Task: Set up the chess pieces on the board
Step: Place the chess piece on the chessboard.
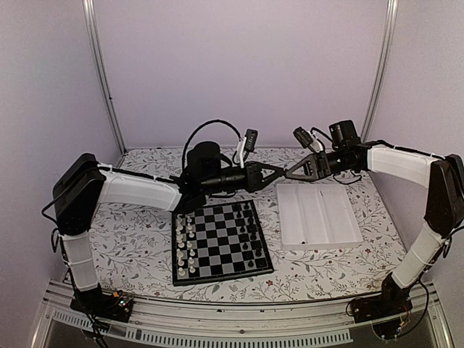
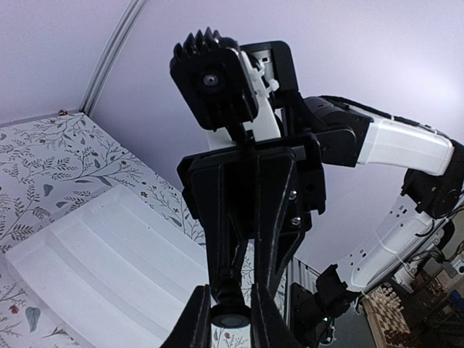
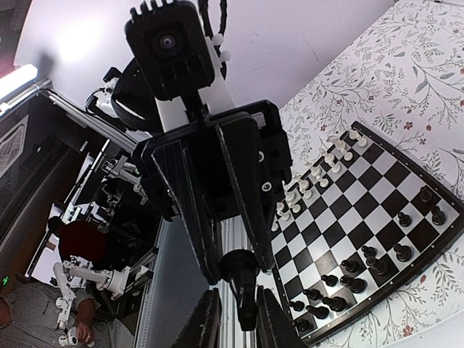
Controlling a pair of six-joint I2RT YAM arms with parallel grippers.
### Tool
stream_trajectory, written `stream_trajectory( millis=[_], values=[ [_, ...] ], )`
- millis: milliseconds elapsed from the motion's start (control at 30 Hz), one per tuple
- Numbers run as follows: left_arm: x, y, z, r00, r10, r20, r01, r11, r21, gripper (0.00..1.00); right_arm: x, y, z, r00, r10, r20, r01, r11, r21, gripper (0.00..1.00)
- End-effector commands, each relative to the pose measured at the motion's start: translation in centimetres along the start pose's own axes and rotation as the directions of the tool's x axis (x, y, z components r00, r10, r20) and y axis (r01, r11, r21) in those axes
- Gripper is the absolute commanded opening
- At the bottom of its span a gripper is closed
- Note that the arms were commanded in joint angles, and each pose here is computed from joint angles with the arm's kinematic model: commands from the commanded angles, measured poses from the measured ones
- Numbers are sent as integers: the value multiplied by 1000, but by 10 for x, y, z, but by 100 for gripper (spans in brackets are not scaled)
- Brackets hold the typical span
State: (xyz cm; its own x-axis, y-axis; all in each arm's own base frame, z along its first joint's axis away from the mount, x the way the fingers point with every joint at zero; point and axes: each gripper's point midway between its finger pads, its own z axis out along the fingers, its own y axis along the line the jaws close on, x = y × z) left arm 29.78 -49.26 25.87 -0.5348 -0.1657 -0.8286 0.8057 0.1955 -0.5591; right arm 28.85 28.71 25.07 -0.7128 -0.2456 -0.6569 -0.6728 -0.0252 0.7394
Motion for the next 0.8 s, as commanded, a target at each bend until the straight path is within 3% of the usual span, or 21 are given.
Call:
stream_trajectory(
  millis=[0, 233, 333, 433, 600, 767],
  values=[
    [12, 4, 7, 1000, -11, -27, 11, 1000, -3, 17, -6, 0, 2, 1000, -29, 0, 29, 999, -26, 18],
    [14, 4, 7, 999, -19, -36, 19, 1000, -2, 18, -13, -5, 1, 999, -44, 1, 44, 999, 14, 5],
    [12, 6, 3, 999, 8, -41, -9, 1000, -21, 32, -16, -18, -1, 993, -117, -9, 117, 984, 132, 2],
    [1, 15, -10, 993, 91, -71, -99, 989, -110, 37, -22, -29, -7, 982, -183, -34, 186, 948, 256, 0],
    [-25, 30, -57, 955, 265, -134, -294, 903, -312, 41, -27, -50, -7, 941, -287, -179, 337, 831, 442, 0],
    [-43, 51, -111, 915, 324, -239, -403, 741, -537, 44, -17, -79, 9, 848, -334, -412, 519, 681, 516, 0]
  ],
)
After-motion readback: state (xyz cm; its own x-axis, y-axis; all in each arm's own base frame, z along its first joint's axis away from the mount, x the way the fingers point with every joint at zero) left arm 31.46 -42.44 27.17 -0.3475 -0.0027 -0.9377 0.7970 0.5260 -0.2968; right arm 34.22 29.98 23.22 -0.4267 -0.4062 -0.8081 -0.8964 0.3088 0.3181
